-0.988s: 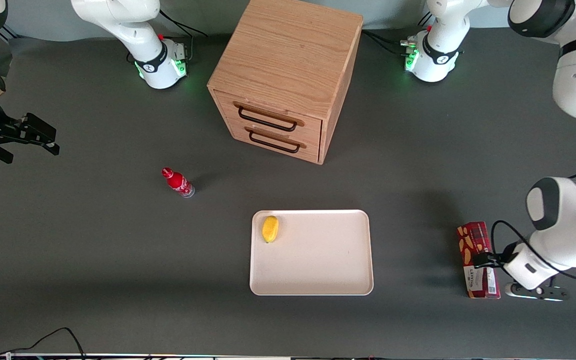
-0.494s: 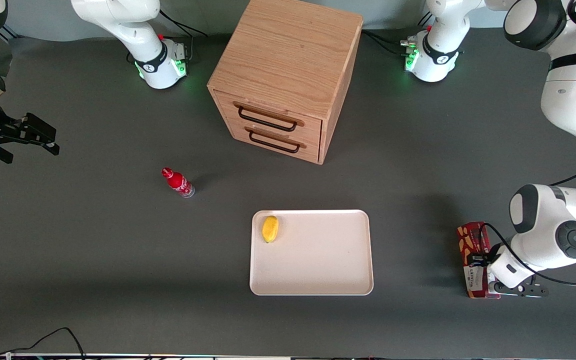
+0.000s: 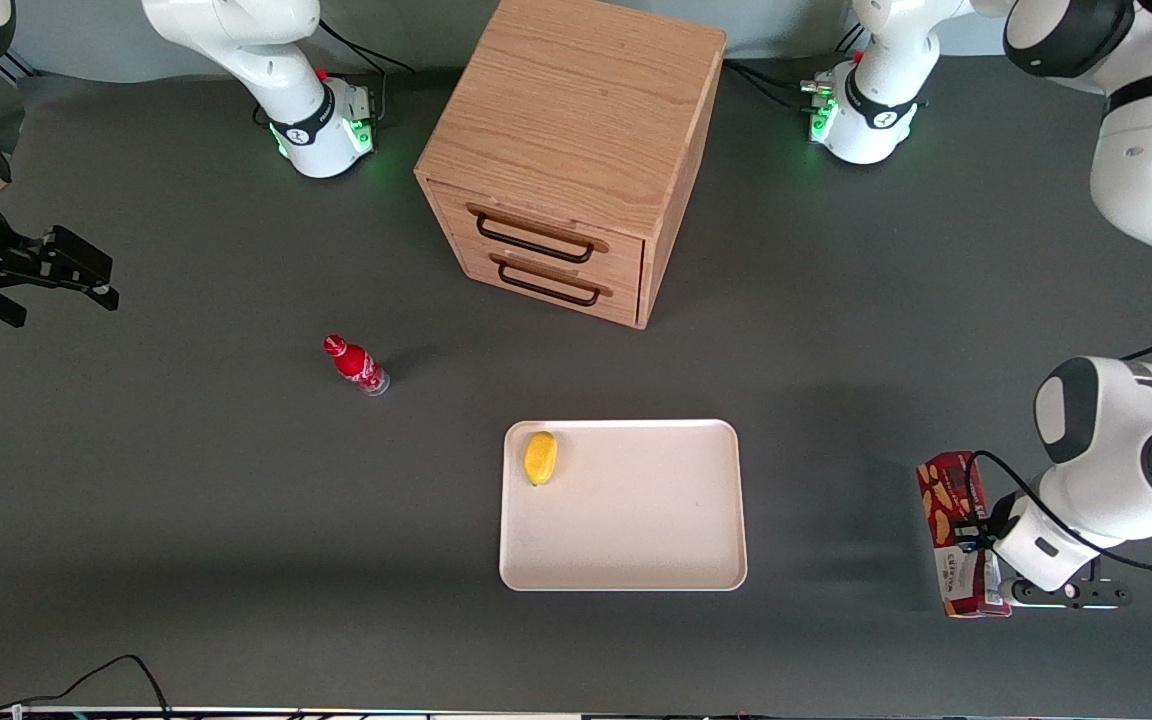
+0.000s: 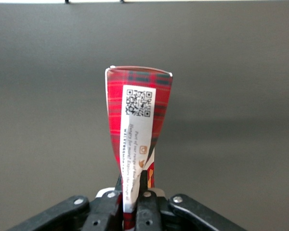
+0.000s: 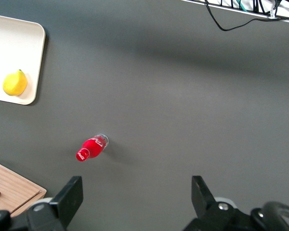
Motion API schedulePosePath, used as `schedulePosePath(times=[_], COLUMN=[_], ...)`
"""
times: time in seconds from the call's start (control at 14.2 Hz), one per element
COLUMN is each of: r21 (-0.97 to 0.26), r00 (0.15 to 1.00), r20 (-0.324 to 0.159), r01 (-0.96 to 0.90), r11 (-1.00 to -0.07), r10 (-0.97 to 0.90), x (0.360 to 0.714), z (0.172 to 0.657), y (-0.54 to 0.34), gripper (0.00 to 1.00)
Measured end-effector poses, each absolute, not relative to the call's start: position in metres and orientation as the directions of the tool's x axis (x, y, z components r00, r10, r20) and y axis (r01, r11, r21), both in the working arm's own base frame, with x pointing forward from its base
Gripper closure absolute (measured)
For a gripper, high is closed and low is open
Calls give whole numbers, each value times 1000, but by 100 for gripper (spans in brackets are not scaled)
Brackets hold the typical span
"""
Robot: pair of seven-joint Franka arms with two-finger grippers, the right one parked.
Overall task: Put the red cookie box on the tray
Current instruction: 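Lift the red cookie box and carry it over the white tray, then lower the box onto the tray beside the yellow fruit and open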
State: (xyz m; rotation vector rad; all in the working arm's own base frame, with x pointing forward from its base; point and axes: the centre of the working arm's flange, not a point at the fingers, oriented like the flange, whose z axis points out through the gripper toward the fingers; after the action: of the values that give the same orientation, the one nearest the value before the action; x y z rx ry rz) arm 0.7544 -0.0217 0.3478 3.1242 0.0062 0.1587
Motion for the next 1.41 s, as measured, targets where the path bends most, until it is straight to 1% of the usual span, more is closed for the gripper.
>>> schedulePosePath(times=[0.14, 0.21, 0.42, 0.56, 0.64, 0.78, 0.92, 1.2, 1.41], r21=[14, 13, 16, 37, 51, 90, 120, 136, 106], r00=[997, 997, 996, 992, 989, 986, 985, 983, 982], r20=[72, 64, 39, 47, 52, 79, 104, 134, 155], r01=[22, 38, 74, 116, 135, 140, 126, 109, 95], r11=[-1000, -999, -997, -993, -990, -986, -985, -985, -990], r10=[23, 39, 74, 117, 138, 148, 139, 128, 111], x=[740, 729, 680, 653, 644, 638, 647, 683, 698], z=[416, 452, 541, 572, 576, 565, 529, 423, 341], y=[-52, -68, -127, -178, -206, -259, -296, -322, -330], gripper=[90, 90, 90, 90, 90, 90, 90, 90, 90])
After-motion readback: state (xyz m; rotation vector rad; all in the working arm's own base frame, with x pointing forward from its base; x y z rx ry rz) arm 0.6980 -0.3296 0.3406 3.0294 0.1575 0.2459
